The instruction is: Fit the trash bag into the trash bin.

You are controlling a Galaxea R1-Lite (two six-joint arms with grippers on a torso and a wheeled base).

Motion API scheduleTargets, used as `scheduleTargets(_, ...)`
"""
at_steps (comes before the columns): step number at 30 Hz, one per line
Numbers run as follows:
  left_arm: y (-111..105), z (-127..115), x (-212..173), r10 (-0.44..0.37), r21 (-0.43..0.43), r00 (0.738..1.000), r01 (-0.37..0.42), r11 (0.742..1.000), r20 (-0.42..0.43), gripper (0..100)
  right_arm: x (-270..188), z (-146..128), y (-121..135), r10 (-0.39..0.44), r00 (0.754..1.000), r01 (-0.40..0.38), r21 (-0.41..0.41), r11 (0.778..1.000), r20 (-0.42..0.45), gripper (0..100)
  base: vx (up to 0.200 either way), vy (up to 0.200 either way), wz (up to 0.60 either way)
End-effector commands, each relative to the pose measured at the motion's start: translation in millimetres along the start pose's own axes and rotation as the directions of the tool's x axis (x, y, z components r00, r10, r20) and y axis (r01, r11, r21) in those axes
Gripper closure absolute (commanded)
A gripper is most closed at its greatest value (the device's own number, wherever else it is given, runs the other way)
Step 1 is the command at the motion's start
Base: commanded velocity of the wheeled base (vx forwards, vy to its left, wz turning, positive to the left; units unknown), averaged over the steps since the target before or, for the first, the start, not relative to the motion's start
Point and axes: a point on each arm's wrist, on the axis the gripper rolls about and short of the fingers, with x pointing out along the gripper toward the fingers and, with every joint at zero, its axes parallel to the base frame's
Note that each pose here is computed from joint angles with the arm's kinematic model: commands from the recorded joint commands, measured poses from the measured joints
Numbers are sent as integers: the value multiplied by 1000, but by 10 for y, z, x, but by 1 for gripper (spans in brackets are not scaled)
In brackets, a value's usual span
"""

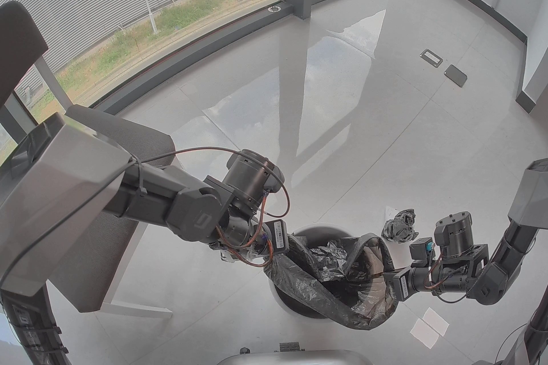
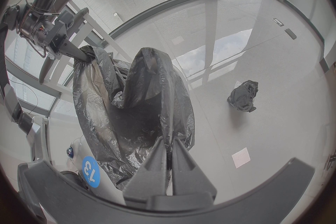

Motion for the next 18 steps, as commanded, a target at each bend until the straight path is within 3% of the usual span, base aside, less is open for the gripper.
scheduleTargets(1, 73, -67, 72, 40, 11, 999, -40, 999, -22, 100, 119, 22, -31, -4, 1000, 4, 5, 1000, -4, 100, 0, 0, 0)
scheduleTargets(7, 88, -68, -64, 36, 11, 999, -35, 999, -6, 100, 233, 44, -123, -22, 1000, 22, 18, 1000, -7, 100, 0, 0, 0)
scheduleTargets(8, 80, -65, -92, 34, 12, 999, -34, 999, 0, 100, 228, 27, -135, -25, 1000, 26, 23, 999, -13, 0, 0, 0, 0)
scheduleTargets(18, 100, -207, -258, 39, 31, 999, -39, 999, -7, 100, 164, 22, -348, -82, 997, 82, 17, 997, -2, 0, 0, 0, 0)
